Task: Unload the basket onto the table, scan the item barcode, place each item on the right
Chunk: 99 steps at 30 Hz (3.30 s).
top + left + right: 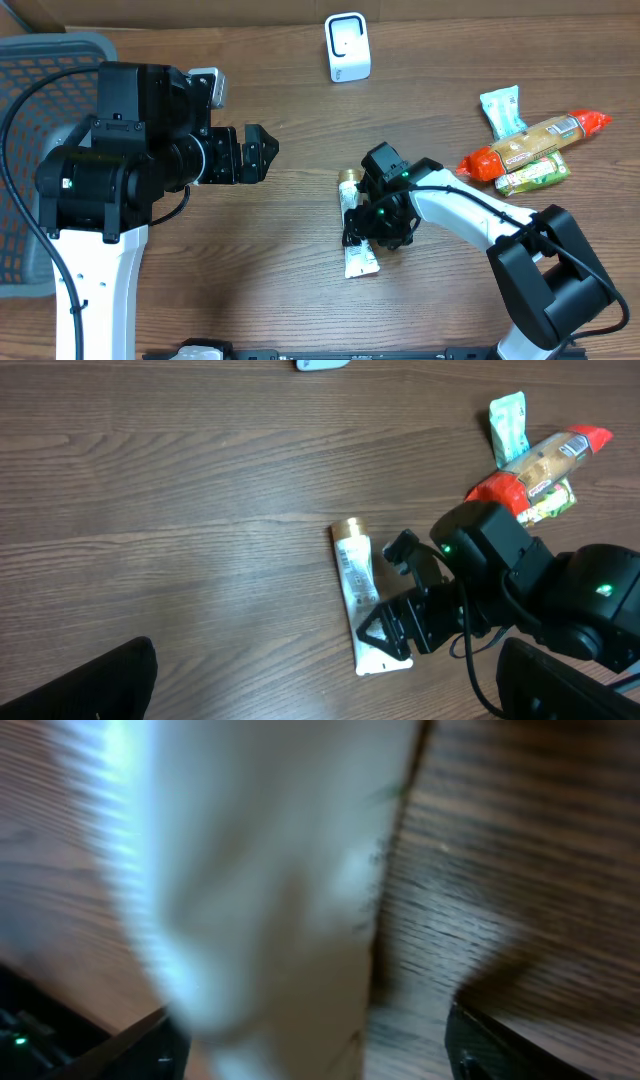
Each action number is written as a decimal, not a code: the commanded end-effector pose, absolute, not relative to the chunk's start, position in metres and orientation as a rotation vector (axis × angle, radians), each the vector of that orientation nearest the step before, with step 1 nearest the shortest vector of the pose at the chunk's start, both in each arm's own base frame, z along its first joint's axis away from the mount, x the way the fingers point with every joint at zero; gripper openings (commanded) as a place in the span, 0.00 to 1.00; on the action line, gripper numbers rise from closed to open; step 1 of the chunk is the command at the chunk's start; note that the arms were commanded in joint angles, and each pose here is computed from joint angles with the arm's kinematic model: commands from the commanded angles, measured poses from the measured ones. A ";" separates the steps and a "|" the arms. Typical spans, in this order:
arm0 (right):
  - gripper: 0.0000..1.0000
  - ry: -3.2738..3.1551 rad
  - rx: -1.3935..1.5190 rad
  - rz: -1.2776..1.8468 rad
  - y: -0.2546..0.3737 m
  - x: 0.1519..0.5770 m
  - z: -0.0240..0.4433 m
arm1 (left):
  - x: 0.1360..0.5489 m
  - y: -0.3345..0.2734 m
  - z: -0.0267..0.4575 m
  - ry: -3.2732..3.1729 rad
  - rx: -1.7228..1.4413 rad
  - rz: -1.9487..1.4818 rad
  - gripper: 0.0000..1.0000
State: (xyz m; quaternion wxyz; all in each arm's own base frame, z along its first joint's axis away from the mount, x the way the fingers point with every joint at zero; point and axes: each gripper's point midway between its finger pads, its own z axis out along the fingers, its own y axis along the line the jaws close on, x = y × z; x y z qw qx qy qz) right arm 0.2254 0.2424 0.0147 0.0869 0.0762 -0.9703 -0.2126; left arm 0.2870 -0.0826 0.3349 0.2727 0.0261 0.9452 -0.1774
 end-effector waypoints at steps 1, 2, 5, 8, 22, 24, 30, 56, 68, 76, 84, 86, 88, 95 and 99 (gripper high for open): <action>0.76 -2.880 0.153 -0.642 0.240 0.219 0.009 | 0.287 -0.086 0.336 2.538 0.112 -0.482 1.00; 0.74 -2.882 0.147 -0.644 0.241 0.220 0.008 | 0.287 -0.086 0.336 2.538 0.112 -0.482 1.00; 0.47 -2.892 0.143 -0.671 0.244 0.224 0.009 | 0.287 -0.086 0.336 2.538 0.112 -0.483 1.00; 0.20 -2.889 0.147 -0.714 0.250 0.226 0.011 | 0.287 -0.086 0.336 2.538 0.112 -0.482 0.99; 0.04 -2.783 0.428 -1.512 0.252 0.277 0.127 | 0.287 -0.086 0.336 2.539 0.112 -0.483 0.99; 0.04 -2.771 0.466 -1.634 0.245 0.281 0.152 | 0.287 -0.086 0.336 2.538 0.112 -0.482 1.00; 0.04 -2.837 0.523 -1.776 0.227 0.283 0.207 | 0.287 -0.086 0.336 2.538 0.112 -0.482 1.00; 0.03 -3.491 0.294 -0.702 0.187 0.374 0.258 | 0.287 -0.086 0.336 2.538 0.112 -0.482 1.00; 0.04 -3.756 0.475 0.619 0.169 0.528 0.191 | 0.287 -0.086 0.336 2.538 0.112 -0.482 1.00; 0.04 -3.514 0.870 1.398 0.157 0.589 0.150 | 0.287 -0.086 0.336 2.538 0.112 -0.482 1.00; 0.04 -3.376 1.101 1.655 0.169 0.616 0.137 | 0.287 -0.086 0.336 2.538 0.112 -0.482 0.99; 0.04 -3.400 1.094 1.664 0.173 0.617 0.140 | 0.287 -0.086 0.336 2.539 0.112 -0.482 1.00; 0.04 -3.401 1.103 1.660 0.176 0.617 0.140 | 0.287 -0.086 0.336 2.538 0.112 -0.482 1.00; 0.04 -3.405 1.137 1.647 0.186 0.614 0.140 | 0.287 -0.086 0.336 2.539 0.112 -0.482 0.99; 0.04 -3.396 1.202 1.582 0.192 0.612 0.133 | 0.287 -0.086 0.336 2.538 0.112 -0.482 1.00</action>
